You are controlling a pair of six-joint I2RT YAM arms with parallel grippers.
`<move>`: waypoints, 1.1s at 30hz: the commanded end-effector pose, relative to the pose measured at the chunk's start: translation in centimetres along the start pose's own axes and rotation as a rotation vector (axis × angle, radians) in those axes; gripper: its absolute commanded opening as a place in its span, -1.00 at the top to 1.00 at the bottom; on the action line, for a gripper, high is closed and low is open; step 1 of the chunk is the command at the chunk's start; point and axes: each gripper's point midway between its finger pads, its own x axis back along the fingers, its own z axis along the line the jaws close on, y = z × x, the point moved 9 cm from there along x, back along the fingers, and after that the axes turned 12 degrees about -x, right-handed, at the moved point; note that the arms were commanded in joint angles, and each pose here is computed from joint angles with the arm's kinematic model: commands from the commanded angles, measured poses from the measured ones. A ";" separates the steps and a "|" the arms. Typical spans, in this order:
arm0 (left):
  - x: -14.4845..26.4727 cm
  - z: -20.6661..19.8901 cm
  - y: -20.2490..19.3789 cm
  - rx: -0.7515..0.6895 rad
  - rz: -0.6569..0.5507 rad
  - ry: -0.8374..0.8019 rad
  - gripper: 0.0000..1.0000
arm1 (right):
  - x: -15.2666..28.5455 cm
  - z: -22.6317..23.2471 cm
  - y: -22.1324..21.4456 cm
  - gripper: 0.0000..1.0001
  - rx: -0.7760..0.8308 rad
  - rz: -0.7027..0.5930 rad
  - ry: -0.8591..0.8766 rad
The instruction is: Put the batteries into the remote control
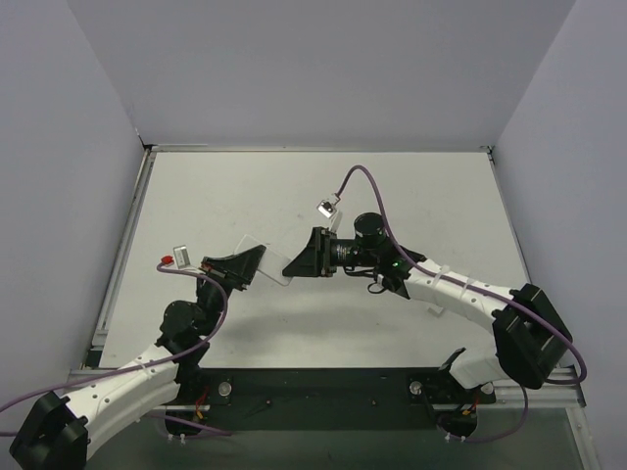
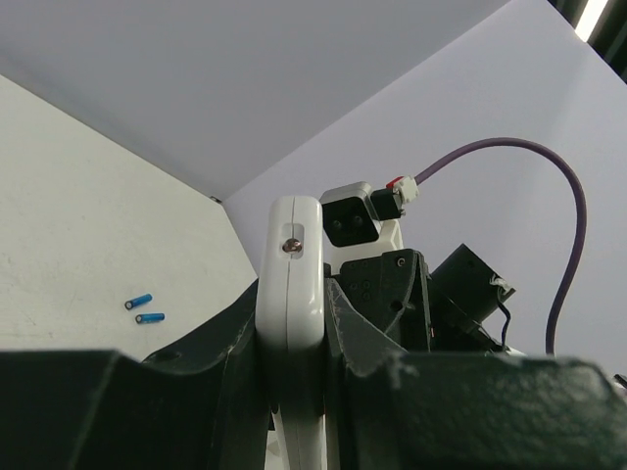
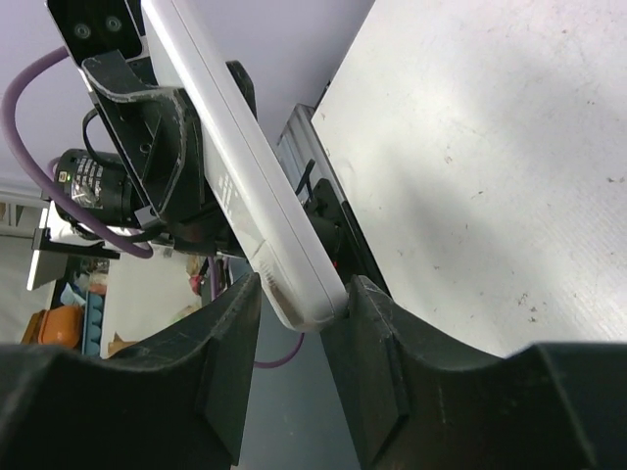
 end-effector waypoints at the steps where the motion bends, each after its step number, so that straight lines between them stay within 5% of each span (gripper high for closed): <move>1: -0.5 -0.5 0.7 -0.008 -0.047 -0.014 1.00 | -0.8 1.4 1.6 0.26 0.033 -0.049 0.048; 4: -0.6 -0.4 0.6 -0.006 -0.047 -0.012 1.00 | -1.2 1.2 1.8 0.26 0.019 -0.042 0.058; 14: -0.5 -0.1 1.1 0.051 -0.127 -0.002 1.00 | -1.0 -3.0 0.3 0.77 -0.026 -0.003 -0.094; 22: -0.7 0.6 0.9 0.069 -0.161 0.022 1.00 | 0.1 -5.1 -0.1 0.79 -0.078 -0.002 -0.130; 33: -0.8 3.3 -1.7 -0.090 -0.027 0.123 1.00 | 0.6 -6.0 0.6 0.90 -0.095 -0.010 -0.146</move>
